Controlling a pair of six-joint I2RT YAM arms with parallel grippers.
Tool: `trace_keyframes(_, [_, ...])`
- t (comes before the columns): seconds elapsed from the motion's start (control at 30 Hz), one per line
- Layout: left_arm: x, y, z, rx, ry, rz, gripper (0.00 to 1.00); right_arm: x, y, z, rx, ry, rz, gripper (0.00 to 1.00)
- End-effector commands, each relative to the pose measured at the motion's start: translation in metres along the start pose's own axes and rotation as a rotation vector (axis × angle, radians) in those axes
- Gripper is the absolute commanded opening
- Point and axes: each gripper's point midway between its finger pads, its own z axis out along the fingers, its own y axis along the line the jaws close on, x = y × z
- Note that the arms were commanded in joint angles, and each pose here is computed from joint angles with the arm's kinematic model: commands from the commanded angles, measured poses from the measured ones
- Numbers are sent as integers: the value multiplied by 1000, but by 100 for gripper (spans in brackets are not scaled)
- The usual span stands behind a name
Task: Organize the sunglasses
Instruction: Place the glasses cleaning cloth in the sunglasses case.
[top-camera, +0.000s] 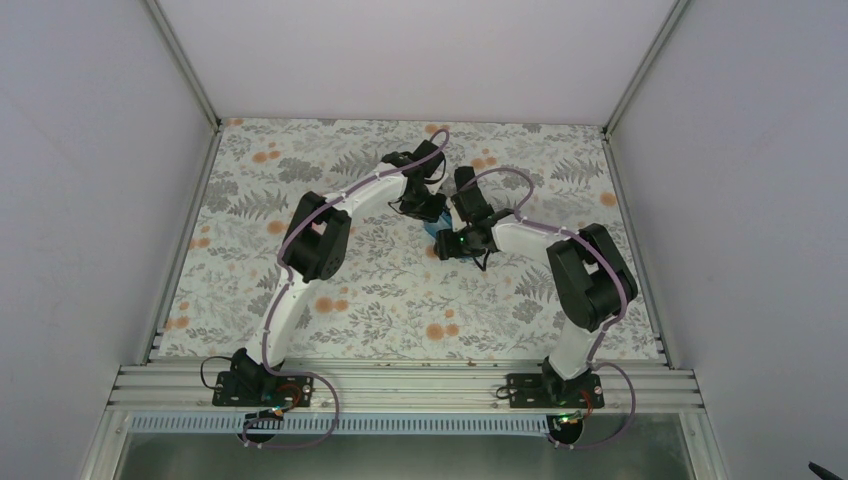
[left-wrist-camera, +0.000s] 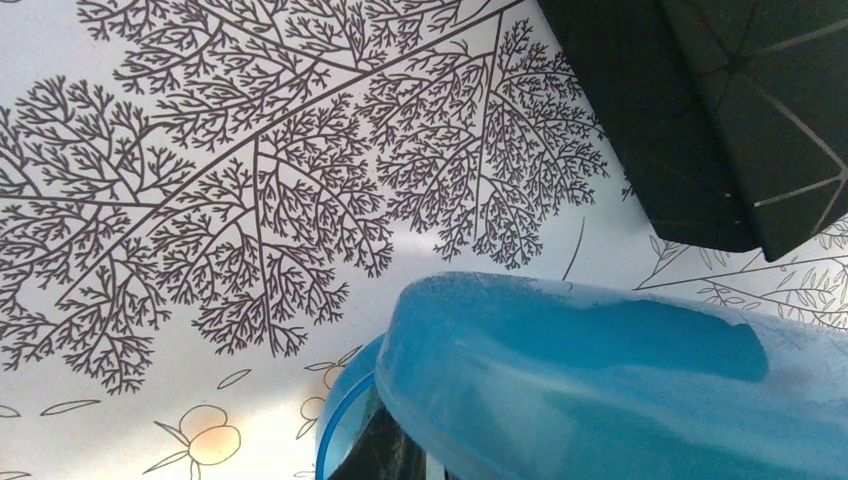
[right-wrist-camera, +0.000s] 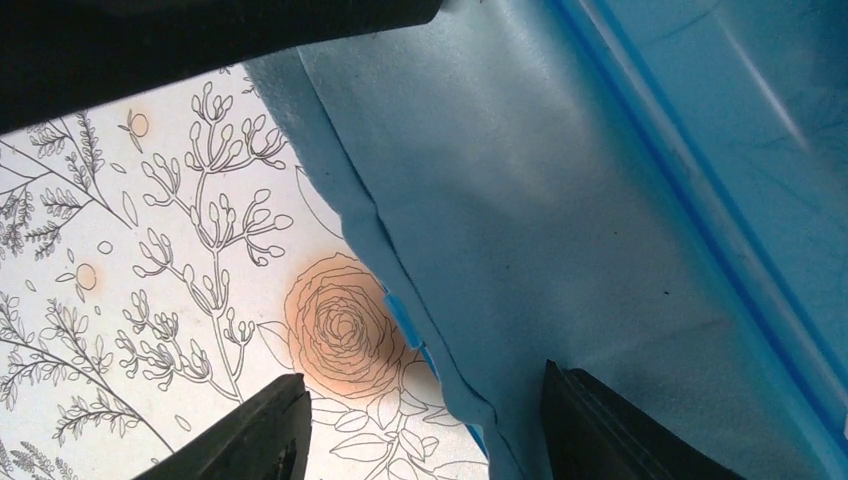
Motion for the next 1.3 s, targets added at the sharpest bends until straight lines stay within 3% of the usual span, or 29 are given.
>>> trace_keyframes(0.0, [-7, -5, -9, -6, -20, -2, 7, -9, 2, -11, -8, -30, -8, 61])
trace_keyframes(0.27, [-26, -5, -53, -31, -117, -26, 19, -40, 13, -67, -10, -208, 5, 64])
trace_keyframes(0.47, [-24, 19, -94, -69, -213, -113, 21, -51, 17, -98, -21, -309, 20, 64])
trace_keyframes(0.63, [-3, 77, -139, -168, -323, -282, 24, -50, 18, -112, -29, -344, 47, 63])
trace_keyframes(0.83, [60, 182, -170, -293, -378, -557, 27, -44, 22, -106, -67, -322, 67, 62])
trace_keyframes(1.03, [103, 235, -160, -353, -314, -673, 31, -42, 23, -98, -80, -299, 67, 60])
trace_keyframes(1.27, [102, 258, -138, -355, -255, -683, 31, -41, 23, -96, -81, -292, 65, 60])
